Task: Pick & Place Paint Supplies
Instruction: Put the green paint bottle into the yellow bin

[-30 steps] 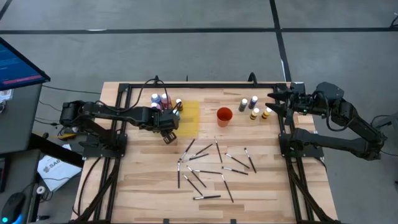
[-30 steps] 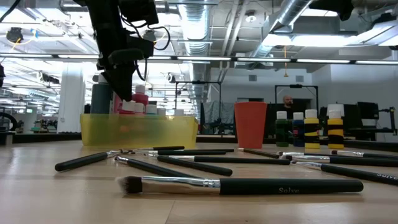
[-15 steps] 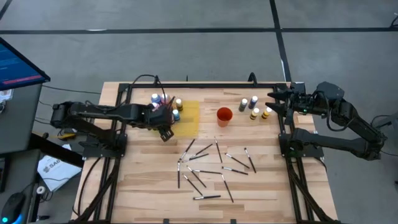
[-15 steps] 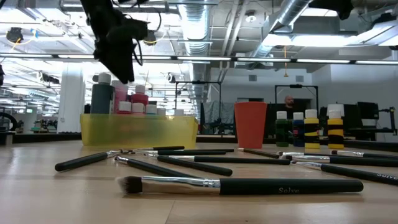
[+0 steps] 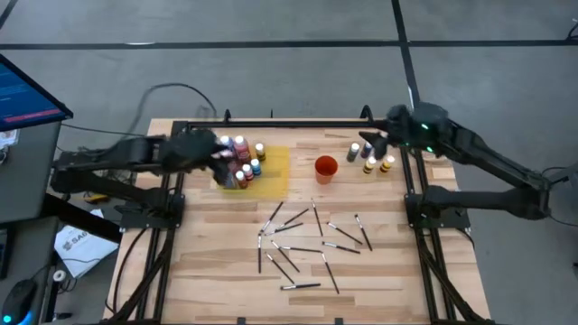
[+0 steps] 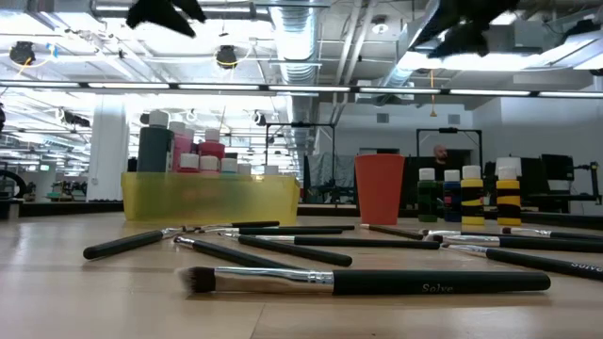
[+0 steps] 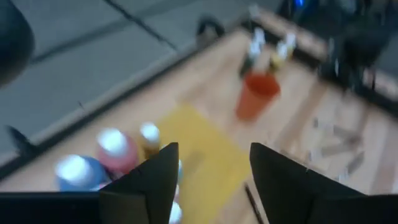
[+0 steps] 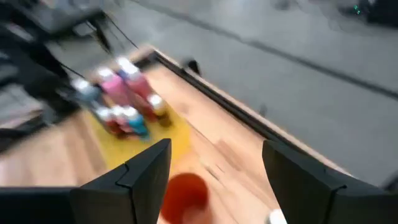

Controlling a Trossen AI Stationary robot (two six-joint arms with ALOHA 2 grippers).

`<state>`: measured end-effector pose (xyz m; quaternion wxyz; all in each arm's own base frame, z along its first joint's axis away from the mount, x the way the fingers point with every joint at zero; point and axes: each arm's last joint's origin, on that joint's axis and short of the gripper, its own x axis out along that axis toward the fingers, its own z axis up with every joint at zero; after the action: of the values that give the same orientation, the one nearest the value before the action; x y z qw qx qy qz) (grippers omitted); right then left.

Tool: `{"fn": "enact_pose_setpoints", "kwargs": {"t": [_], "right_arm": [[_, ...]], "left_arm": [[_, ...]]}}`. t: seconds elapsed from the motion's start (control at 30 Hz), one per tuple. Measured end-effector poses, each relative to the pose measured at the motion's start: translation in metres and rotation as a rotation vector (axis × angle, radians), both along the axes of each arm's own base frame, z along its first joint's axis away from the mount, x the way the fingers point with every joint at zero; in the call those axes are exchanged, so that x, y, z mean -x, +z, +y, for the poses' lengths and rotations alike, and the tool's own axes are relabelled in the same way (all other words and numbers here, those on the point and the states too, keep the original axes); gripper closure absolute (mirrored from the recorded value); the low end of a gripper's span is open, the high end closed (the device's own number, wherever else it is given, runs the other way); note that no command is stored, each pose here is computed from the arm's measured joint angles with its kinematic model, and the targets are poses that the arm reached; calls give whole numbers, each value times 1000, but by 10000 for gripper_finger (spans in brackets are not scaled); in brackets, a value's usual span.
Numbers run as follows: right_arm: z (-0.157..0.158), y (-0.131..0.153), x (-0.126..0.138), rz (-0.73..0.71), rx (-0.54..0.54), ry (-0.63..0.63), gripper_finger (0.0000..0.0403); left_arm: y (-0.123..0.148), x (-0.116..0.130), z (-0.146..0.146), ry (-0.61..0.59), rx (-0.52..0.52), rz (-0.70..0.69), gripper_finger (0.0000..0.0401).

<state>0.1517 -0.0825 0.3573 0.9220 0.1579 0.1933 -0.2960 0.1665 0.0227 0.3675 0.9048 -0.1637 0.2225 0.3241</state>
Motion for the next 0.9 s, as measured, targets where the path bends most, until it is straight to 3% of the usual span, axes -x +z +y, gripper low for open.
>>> {"fn": "enact_pose_setpoints", "kwargs": {"t": [0.2, 0.37, 0.67, 0.9], "right_arm": [[-47, -19, -31, 270, -200, -144, 155], [-79, -39, -49, 460, -324, -192, 155], [-97, -84, -72, 689, -480, -151, 155], [-107, -103, -79, 755, -513, -141, 155]], "left_arm": [[24, 54, 1, 138, -88, -180, 299], [21, 82, 0, 169, -106, -224, 390], [-35, 98, -1, 216, -24, -276, 400], [-84, 98, -1, 239, 26, -335, 400]]}}
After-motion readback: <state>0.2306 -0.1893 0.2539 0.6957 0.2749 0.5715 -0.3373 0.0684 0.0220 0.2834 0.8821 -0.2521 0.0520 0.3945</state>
